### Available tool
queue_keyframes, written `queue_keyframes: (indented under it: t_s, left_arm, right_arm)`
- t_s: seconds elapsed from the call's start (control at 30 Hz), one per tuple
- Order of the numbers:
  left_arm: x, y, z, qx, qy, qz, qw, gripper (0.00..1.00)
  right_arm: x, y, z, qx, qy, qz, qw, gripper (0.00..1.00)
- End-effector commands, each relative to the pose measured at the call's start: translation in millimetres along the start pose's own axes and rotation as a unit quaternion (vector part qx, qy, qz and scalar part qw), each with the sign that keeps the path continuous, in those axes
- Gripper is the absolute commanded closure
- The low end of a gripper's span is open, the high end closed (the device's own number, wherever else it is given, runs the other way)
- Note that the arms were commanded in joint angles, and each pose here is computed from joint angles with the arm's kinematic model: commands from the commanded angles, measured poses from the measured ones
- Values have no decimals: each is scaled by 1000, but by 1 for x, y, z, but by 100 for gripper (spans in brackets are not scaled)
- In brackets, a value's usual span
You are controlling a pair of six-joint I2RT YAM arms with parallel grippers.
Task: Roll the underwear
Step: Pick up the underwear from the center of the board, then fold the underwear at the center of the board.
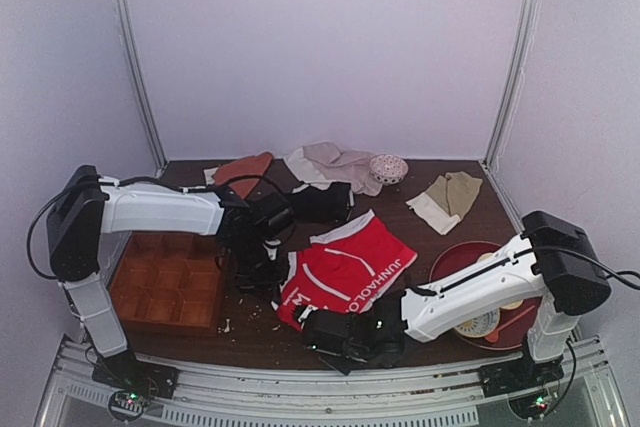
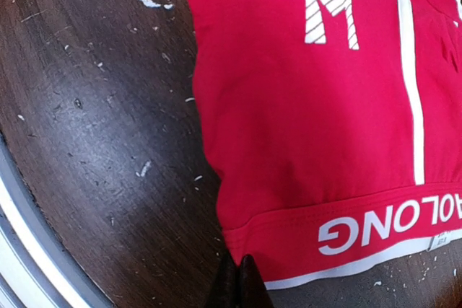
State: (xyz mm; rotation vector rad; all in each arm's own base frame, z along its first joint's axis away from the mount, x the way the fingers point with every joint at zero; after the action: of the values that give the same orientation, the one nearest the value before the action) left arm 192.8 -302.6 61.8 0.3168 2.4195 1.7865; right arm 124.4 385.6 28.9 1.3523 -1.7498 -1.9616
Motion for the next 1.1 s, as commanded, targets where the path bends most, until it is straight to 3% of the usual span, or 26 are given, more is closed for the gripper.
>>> queue_keyframes:
  t_s: [0.0,0.47,0.7,1.07]
  left_arm:
    - [-1,14,3,0,5,-17,1000,100]
    - [32,54,17,-9,6,-19,1000,100]
    - [-6,76,-16,8,-22,-58,998,100]
    - [-66,53,-57,7,-54,-47,997,100]
  right_arm:
    - [-4,11,-2,-3,-11,6,1000,100]
    - [-22,73,38,-136,-34,17,990,100]
    - [-26,86,29,-140,-77,-4,987,100]
    - [-25,79,-25,-109,-181,-20,977,100]
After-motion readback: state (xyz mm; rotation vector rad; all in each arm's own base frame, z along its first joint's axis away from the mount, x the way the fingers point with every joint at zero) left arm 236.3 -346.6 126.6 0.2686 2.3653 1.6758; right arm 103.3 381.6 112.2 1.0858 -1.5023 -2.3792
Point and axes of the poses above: each gripper's point midway between its finger pads, its own y axis back along the fingers, its own z axis along the line the jaws close on, x = y × z, the point moved 1 cm from there along y, back along the fingers, and after that the axes turned 8 degrees about -y, right-handed, at the moved point
